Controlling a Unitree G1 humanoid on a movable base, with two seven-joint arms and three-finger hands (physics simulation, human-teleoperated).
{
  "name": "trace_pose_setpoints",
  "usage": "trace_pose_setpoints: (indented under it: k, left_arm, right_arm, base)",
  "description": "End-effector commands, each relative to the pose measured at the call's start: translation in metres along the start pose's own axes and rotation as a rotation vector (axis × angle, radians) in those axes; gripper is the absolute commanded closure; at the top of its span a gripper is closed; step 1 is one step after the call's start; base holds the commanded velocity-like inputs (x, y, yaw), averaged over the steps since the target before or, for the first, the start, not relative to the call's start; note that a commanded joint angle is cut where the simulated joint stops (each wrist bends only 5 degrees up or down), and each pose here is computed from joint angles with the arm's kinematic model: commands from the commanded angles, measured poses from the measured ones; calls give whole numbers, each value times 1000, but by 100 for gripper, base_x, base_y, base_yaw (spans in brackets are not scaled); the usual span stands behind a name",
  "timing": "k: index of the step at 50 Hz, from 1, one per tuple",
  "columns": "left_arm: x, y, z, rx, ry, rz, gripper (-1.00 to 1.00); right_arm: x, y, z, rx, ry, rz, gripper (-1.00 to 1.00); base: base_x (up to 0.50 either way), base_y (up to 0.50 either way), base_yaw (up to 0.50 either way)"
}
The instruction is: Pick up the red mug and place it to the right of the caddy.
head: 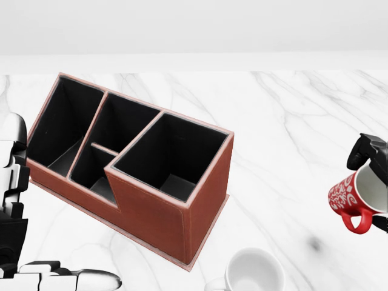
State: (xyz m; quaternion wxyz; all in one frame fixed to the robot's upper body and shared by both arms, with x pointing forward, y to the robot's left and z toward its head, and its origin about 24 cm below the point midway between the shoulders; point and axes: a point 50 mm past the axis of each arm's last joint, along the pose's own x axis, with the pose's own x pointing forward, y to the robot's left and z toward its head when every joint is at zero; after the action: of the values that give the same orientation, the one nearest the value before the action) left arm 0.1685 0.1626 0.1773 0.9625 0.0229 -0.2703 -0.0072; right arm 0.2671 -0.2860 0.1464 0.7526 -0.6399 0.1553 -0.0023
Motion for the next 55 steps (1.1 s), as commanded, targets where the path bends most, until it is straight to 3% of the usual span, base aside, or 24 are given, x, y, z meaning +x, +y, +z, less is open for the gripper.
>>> trace_pose_setpoints:
  k: [1,12,30,55]
  left_arm:
    - [0,-1,0,0,3,-3,-100]
    - [0,0,1,0,-3,1,-100]
    - [0,1,2,2,-10,1,-100]
    - [0,3,5,5,-22,5,-100]
  right_arm:
    - [-5,-36,25,-37,-78,-150,100]
    - [-2,-33,56,-68,-147,-159,100]
    - [7,-19,77,-79,-179,-109,100]
    - [25,13,105,-86,-225,35,100]
  base:
    - [0,0,0]
    - [0,0,0]
    - [0,0,0]
    - [0,0,0]
